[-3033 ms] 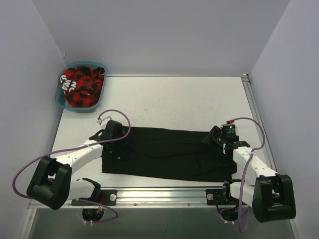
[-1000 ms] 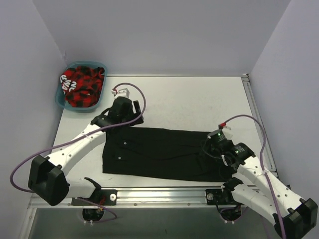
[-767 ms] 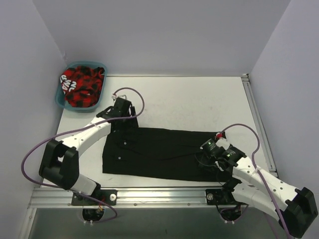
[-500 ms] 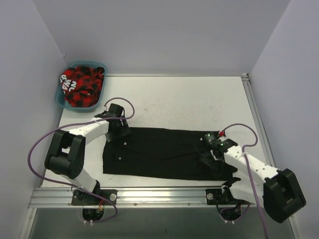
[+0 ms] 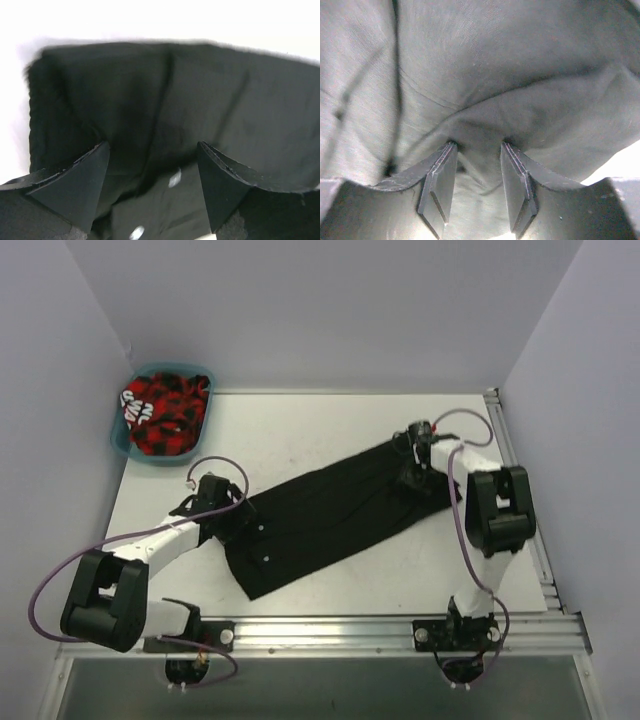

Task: Fold and stack the long sleeve shirts
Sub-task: Fold the shirt

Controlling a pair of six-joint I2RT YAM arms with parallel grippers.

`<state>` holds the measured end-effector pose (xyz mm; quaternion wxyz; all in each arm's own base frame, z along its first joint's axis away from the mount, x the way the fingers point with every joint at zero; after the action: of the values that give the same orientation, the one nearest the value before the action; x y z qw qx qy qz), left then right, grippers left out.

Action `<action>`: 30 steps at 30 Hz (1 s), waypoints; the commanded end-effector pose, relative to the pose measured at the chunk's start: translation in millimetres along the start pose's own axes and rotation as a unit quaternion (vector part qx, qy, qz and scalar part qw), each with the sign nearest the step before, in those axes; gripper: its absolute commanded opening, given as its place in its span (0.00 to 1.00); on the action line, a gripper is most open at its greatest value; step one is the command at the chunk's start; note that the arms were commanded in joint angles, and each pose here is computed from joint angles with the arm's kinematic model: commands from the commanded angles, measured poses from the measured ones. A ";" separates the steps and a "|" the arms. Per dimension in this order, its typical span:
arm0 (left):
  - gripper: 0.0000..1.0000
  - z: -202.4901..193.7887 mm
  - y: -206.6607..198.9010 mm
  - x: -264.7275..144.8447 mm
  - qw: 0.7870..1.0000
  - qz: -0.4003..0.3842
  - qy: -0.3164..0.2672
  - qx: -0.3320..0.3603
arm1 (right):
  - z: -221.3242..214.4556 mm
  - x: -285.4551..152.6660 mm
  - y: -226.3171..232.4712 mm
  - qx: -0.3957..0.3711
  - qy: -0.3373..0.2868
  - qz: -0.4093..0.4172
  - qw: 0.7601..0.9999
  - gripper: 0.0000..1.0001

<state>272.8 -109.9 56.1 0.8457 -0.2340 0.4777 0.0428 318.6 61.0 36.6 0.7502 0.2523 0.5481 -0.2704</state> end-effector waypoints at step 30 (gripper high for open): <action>0.68 -28.0 -27.8 -37.4 0.976 0.030 -0.008 0.218 | -65.3 -36.5 58.9 -0.072 -0.002 0.172 0.983 0.36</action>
<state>227.9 -132.4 85.9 0.8789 -0.0399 0.4752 -0.0083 295.1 149.0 68.7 0.8058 0.2629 0.5237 -0.0854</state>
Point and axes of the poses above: each gripper's point midway between its finger pads, its own x axis out along the fingers, its own y axis along the line the jaws close on, z = x × y, the point moved 3 cm from there along -x, back along the fingers, and after that the axes turned 15 degrees about x, right-handed, at the moved point
